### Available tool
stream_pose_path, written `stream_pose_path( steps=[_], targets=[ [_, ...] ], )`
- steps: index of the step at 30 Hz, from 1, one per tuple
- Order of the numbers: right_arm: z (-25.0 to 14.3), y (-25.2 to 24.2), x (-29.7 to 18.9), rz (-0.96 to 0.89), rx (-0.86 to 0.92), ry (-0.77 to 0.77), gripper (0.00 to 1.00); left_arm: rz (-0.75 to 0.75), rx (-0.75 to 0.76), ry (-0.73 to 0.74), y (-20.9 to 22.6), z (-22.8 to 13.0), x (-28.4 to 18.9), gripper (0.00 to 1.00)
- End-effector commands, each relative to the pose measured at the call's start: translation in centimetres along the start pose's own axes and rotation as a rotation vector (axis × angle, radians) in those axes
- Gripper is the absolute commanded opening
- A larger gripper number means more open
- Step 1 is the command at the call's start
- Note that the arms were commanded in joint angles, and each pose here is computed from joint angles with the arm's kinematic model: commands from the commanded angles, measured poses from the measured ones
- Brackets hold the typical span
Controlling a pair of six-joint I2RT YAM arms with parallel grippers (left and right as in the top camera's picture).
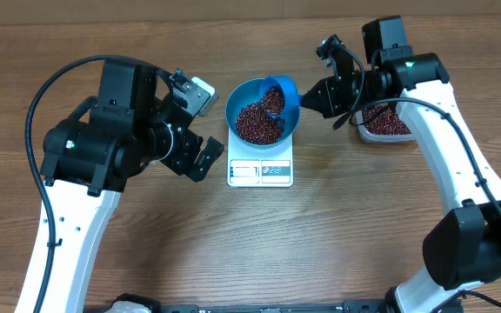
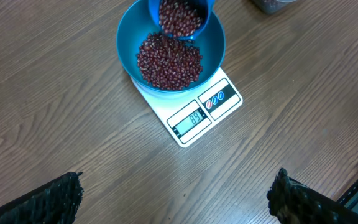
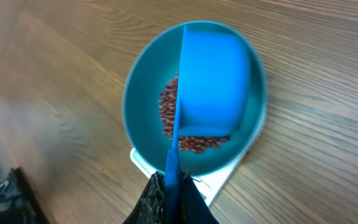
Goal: Scoop item into bowl and weigh 150g on scale
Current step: 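Tilt the scoop with the right gripper to pour beans into the bowl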
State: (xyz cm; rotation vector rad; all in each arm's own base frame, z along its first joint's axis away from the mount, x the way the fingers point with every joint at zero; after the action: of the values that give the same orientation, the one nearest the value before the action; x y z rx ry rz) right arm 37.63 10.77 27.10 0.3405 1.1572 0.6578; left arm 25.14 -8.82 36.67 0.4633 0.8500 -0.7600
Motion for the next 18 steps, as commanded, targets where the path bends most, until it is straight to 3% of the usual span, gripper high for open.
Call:
stream_pose_path(
  steps=[1, 18],
  targets=[
    [0.5, 1.1, -1.5, -0.052, -0.01, -0.057, 0.04, -0.003, 0.023, -0.026, -0.1, 0.4, -0.5, 1.0],
    [-0.3, 4.8, -0.7, -0.151, -0.171, -0.061, 0.04, -0.003, 0.023, -0.026, -0.1, 0.4, -0.5, 1.0]
  ],
)
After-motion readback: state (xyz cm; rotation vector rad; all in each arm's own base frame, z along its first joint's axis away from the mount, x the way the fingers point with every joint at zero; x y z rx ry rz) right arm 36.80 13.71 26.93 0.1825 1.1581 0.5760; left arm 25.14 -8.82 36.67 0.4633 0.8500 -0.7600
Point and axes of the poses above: each gripper's point midway between its finger pads, its own x axis out along the fingers, its own y axis along the line the jaws close on, z = x × y, the point moved 10 cm from there along -x, back along the fingers, and after that the axes turned 14 degrees about x, right-handed, at the moved point
